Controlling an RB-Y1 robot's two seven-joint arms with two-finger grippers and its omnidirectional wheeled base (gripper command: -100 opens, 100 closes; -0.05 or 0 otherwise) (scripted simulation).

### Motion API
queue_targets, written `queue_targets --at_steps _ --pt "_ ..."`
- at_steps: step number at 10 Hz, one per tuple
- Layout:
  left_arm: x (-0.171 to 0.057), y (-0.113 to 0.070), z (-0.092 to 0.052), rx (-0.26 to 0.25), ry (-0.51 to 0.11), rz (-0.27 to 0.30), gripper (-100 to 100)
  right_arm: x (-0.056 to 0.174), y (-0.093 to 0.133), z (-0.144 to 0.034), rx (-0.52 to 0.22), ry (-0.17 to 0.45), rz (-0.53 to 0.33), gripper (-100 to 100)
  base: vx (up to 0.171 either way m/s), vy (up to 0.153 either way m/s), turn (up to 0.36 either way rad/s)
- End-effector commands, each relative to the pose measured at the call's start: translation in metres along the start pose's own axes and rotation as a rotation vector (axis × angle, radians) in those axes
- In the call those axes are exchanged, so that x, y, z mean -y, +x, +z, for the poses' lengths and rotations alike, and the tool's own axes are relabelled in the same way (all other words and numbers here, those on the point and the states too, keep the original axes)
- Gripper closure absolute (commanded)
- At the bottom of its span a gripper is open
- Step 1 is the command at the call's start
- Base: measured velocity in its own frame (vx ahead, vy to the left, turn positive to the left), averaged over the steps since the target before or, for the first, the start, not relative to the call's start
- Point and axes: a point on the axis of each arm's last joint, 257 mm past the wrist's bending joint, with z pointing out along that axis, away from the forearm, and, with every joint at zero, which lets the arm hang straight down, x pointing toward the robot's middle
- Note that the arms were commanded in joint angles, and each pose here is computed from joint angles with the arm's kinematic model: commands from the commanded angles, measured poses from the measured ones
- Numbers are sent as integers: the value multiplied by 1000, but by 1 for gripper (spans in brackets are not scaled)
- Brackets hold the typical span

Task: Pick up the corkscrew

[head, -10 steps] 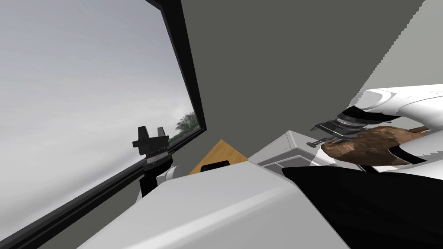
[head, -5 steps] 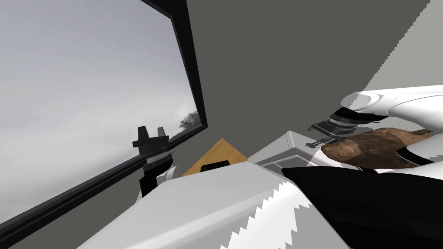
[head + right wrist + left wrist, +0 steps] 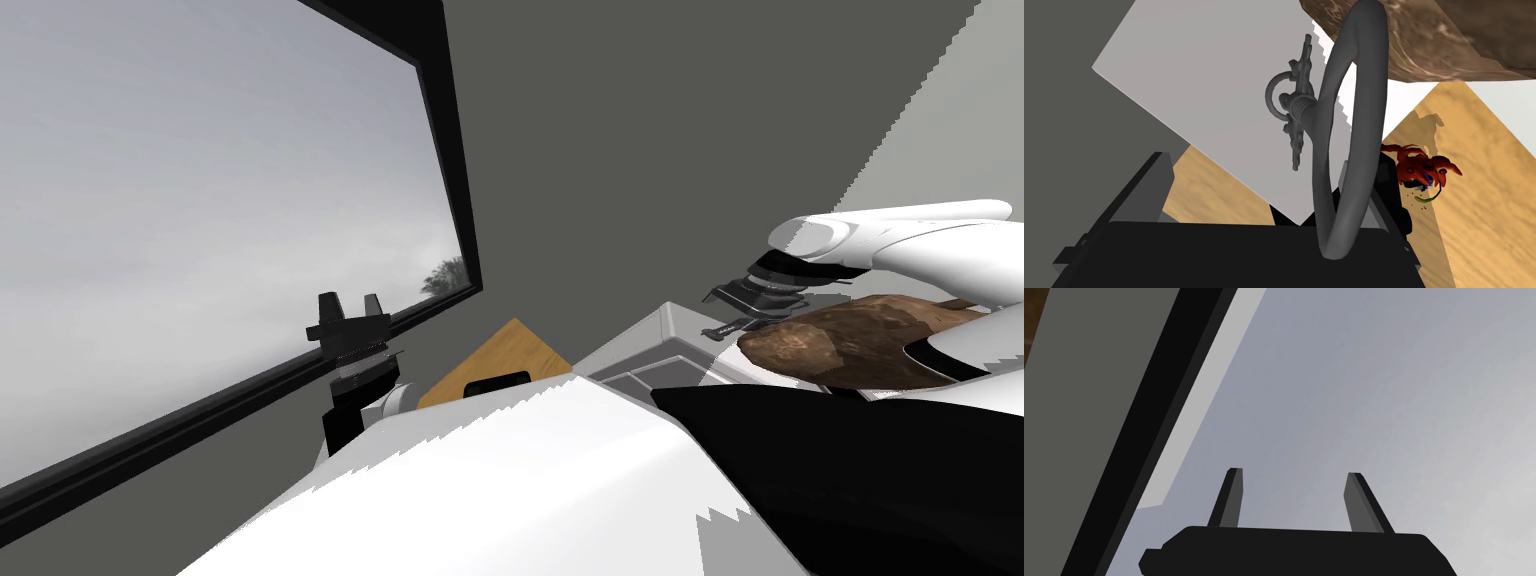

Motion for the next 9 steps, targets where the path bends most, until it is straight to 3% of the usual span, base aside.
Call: queue_targets --at_steps 1,3,4,8,9 --pt "0 0 0 0 0 0 0 2 -5 1 -2 -5 20 -100 -79 -27 81" --pt "0 0 0 0 0 0 0 2 -7 1 -2 -7 19 -100 -70 -15 75" --pt "0 0 0 0 0 0 0 2 -7 2 -2 -8 23 100 -7 -2 -6" --pt "0 0 0 0 0 0 0 2 -7 2 -3 -9 23 100 -2 0 -1" --pt "0 0 0 0 0 0 0 2 -7 2 -3 -9 23 0 0 0 0"
